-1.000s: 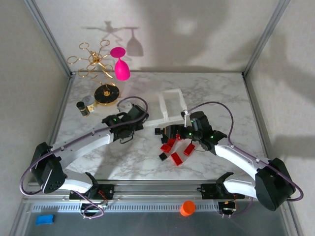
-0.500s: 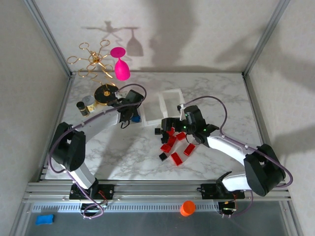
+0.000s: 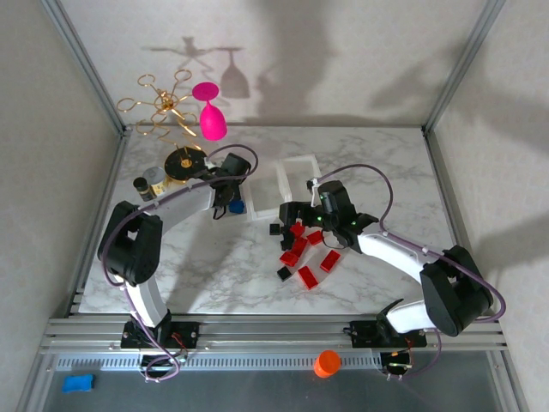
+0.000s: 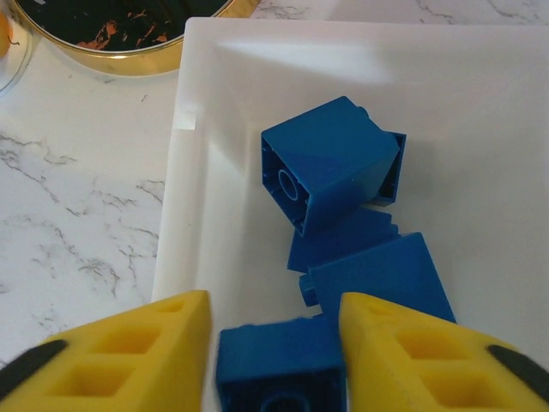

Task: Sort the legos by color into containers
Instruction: Place the lego in the container.

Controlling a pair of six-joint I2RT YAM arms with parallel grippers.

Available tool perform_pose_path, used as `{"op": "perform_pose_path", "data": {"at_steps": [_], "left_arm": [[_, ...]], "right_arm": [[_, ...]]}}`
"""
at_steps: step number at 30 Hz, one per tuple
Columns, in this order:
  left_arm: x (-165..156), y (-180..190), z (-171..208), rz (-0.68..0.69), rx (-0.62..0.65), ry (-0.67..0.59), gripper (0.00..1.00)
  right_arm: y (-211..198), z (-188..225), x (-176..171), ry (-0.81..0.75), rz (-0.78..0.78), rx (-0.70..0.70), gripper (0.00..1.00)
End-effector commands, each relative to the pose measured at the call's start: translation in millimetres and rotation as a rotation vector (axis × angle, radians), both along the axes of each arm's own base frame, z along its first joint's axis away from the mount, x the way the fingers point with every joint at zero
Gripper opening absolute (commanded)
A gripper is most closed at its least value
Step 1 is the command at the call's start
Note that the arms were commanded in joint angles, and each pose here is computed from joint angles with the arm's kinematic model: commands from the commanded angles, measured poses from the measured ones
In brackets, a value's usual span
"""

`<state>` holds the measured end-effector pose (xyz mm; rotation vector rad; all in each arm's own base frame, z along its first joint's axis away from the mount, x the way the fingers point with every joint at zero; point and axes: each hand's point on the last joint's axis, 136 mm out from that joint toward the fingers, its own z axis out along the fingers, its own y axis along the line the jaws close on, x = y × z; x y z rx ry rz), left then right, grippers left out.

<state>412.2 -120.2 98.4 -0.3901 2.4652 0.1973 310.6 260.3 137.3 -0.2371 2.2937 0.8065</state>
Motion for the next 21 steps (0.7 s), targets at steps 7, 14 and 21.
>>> {"op": "perform_pose_path", "data": {"at_steps": [7, 14, 21], "left_arm": [[8.5, 1.2, 31.1, -0.009, 0.002, -0.046, 0.55], [-8.1, -14.8, 62.9, -0.060, -0.160, -0.132, 0.57], [-42.4, -17.2, 76.3, -0.102, -0.280, -0.190, 0.65]], "right_arm": [[3.9, 13.1, 5.8, -0.050, 0.014, -0.018, 0.99], [7.6, 0.6, 2.7, -0.019, 0.045, -0.117, 0.99], [17.5, -29.0, -14.8, 0.045, 0.086, -0.302, 0.92]]}}
